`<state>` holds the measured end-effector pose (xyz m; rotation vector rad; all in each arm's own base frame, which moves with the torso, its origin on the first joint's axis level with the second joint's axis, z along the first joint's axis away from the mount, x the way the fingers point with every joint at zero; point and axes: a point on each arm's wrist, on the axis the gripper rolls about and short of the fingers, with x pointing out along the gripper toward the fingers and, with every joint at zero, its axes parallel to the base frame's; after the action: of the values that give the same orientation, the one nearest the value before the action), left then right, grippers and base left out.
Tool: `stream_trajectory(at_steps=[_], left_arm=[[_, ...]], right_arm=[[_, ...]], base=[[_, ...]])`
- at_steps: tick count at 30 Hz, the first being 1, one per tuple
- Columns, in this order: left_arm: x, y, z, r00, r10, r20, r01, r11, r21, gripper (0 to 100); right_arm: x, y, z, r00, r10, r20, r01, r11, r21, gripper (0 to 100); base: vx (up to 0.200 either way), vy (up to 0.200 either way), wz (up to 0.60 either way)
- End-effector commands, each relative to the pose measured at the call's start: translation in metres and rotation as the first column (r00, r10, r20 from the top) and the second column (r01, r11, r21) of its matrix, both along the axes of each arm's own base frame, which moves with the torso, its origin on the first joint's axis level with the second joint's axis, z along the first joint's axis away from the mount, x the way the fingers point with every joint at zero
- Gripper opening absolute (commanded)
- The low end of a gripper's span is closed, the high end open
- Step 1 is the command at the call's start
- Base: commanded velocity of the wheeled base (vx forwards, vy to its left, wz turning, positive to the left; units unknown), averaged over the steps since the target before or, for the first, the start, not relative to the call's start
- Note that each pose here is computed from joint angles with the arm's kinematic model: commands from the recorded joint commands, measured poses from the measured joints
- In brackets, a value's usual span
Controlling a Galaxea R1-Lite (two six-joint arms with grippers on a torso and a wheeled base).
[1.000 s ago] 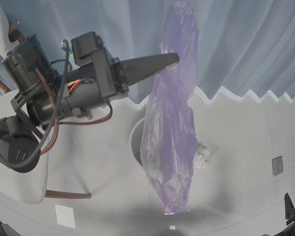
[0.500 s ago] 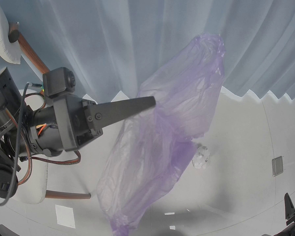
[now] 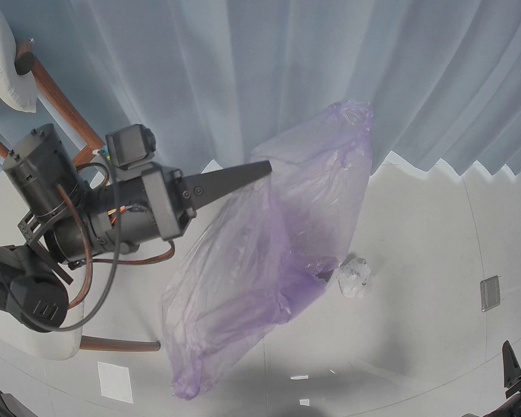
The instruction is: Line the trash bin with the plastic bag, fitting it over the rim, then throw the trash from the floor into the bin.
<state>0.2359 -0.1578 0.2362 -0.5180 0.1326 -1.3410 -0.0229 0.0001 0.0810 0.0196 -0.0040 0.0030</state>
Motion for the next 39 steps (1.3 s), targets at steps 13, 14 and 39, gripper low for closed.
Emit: stream_trajectory(at_steps=[13, 14, 39], left_arm=[[0.028, -0.027, -0.041, 0.956, 0.294, 0.01, -0.293, 0.946, 0.136, 0], [0.028, -0.029, -0.045, 0.943, 0.332, 0.006, -0.328, 0.929, 0.17, 0], [0.031, -0.053, -0.056, 0.893, 0.306, 0.33, -0.425, 0.814, 0.396, 0]], right_arm=[[0.0, 0.001, -0.005, 0.999, 0.038, -0.004, -0.038, 0.998, -0.041, 100], [0.0, 0.001, -0.005, 0.999, 0.038, -0.004, -0.038, 0.998, -0.04, 100], [0.03, 0.003, 0.097, 0.98, 0.198, 0.013, -0.199, 0.979, 0.038, 100]], base=[[0.0, 0.0, 0.0], [0.0, 0.0, 0.0], [0.0, 0.0, 0.0]])
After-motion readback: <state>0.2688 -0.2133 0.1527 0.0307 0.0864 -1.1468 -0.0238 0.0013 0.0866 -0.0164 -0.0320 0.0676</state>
